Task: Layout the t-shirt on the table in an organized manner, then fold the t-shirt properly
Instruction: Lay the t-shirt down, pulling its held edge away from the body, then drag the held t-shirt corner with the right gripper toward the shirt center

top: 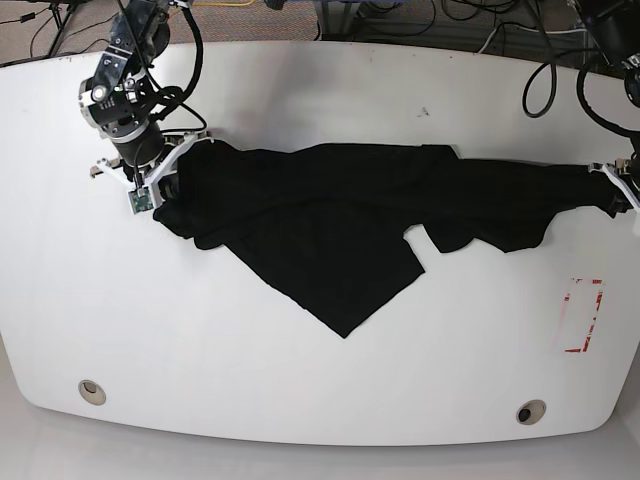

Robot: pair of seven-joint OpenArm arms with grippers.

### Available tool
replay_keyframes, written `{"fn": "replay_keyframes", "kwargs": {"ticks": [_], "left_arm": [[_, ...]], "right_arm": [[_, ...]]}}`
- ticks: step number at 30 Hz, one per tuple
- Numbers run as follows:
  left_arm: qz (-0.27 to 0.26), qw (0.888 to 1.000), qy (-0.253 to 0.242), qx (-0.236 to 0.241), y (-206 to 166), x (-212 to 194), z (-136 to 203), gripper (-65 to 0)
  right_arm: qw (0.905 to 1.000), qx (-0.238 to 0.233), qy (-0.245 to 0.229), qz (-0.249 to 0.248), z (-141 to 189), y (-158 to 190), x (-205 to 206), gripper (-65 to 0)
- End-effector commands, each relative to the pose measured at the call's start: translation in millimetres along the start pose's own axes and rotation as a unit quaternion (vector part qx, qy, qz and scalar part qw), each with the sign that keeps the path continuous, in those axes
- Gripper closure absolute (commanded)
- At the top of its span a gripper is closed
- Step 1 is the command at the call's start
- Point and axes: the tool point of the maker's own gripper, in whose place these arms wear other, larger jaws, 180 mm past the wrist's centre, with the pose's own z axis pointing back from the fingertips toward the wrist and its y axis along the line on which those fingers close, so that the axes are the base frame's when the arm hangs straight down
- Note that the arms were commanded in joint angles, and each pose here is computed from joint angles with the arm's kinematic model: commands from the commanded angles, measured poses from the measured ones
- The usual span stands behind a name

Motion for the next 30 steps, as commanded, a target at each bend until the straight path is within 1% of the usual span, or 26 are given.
{"fn": "replay_keyframes", "kwargs": {"ticks": [1, 5, 12, 17, 22, 24, 28, 30], "left_arm": [[-0.008, 1.0, -0.022, 0.015, 12.2, 13.5, 8.9, 0.0], [0.001, 1.0, -0.017, 0.026, 21.0, 4.9, 14.5, 0.0], [0.011, 1.0, 0.008, 0.028, 30.5, -12.9, 13.9, 0.0], [0.022, 0.999, 0.032, 0.026, 35.5, -31.2, 11.4, 0.0], [0.021, 0.999, 0.034, 0.025, 34.3, -40.8, 11.5, 0.0], [0.016, 0.999, 0.035, 0.028, 34.4, -44.1, 12.4, 0.0], [0.012, 0.999, 0.034, 0.027, 32.3, -46.7, 11.8, 0.0], [0.012, 0.999, 0.035, 0.026, 31.2, -47.6, 11.4, 0.0]], "right_arm": [[0.9998, 0.001, -0.019, -0.003, 2.7, 2.0, 7.4, -0.3], [0.9999, 0.005, -0.001, -0.009, 2.8, 5.2, -7.4, -0.3], [0.9989, 0.017, 0.036, -0.025, -1.4, 10.3, -37.1, -0.2], [0.9982, 0.021, 0.046, -0.031, -1.0, 13.9, -47.1, -0.6], [0.998, 0.023, 0.05, -0.032, 0.3, 15.6, -51.4, -1.7], [0.998, 0.023, 0.05, -0.032, 0.3, 15.6, -51.4, -5.9], [0.998, 0.023, 0.05, -0.031, 1.2, 15.4, -50.6, -28.5], [0.9983, 0.021, 0.046, -0.029, 2.3, 14.9, -47.8, -38.4]]}}
